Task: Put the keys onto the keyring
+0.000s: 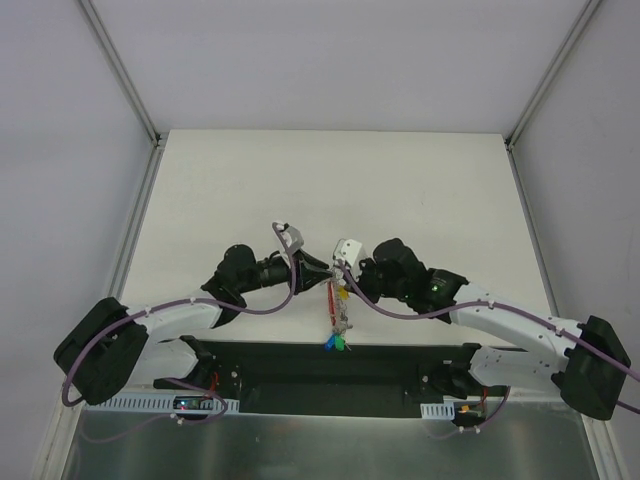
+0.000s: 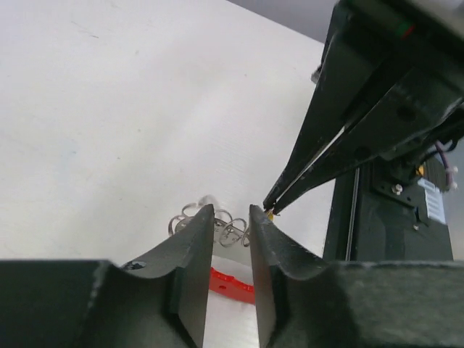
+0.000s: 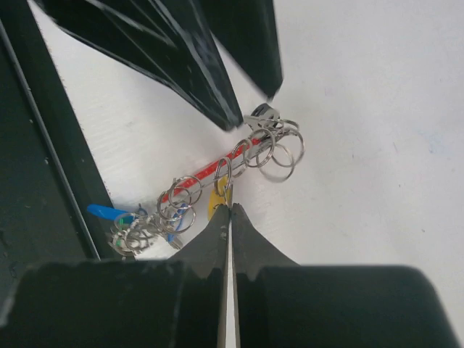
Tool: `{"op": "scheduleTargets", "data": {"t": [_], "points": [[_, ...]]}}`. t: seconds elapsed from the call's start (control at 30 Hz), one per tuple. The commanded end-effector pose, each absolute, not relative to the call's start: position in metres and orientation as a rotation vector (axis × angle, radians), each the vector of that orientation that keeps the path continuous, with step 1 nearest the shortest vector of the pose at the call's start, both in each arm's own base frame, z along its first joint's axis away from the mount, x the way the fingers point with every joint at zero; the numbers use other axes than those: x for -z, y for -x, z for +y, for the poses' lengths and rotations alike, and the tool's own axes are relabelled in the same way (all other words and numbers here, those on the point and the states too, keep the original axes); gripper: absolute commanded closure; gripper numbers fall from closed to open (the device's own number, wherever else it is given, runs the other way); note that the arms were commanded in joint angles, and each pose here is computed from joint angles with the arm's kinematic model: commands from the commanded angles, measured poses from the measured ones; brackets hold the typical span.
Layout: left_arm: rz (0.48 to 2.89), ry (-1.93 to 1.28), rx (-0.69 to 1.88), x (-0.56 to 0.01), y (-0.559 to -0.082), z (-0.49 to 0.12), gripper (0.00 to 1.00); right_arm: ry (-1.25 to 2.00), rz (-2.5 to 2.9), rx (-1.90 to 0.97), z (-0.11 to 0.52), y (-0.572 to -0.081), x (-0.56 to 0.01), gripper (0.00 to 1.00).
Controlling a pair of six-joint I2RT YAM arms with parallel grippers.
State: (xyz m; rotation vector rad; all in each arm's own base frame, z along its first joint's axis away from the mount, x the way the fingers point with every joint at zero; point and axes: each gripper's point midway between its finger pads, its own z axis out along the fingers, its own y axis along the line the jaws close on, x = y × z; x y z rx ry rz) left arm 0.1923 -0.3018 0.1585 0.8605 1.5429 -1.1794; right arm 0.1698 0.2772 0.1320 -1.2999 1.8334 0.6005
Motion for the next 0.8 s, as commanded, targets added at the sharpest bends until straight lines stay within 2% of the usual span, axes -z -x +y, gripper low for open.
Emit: {"op": "scheduleTargets", "data": {"t": [0.0,0.03,0.13,0.2,0.33,0.47,0.57,0.77], "points": [[1.465,-0.692,1.042,-0.198,-0.221,-0.287,0.68,1.203,1.907,-0.533,0.269,-0.189,-0.142,0.99],[1.475,-0.668,1.01,-0.202,-0.226,-0.283,0.57,1.172,1.914,-0.518,0.267,-0.197,-0.147,0.99],[1.531,-0.602,0.892,-0.204,-0.235,-0.263,0.38,1.086,1.969,-0.473,0.256,-0.215,-0.151,0.99],[1.556,-0.547,0.819,-0.209,-0.237,-0.246,0.3,1.008,2.021,-0.43,0.245,-0.231,-0.151,0.99],[1.634,-0.341,0.602,-0.209,-0.253,-0.198,0.02,0.831,2.098,-0.344,0.219,-0.269,-0.159,0.99],[1.661,-0.153,0.476,-0.206,-0.256,-0.159,0.01,0.615,2.13,-0.285,0.193,-0.322,-0.182,0.99],[1.709,-0.064,0.367,-0.185,-0.259,-0.137,0.01,0.317,2.143,-0.226,0.143,-0.372,-0.19,0.99],[1.778,-0.032,0.256,-0.167,-0.262,-0.122,0.01,0.073,2.249,-0.248,0.089,-0.395,-0.137,0.99]]}}
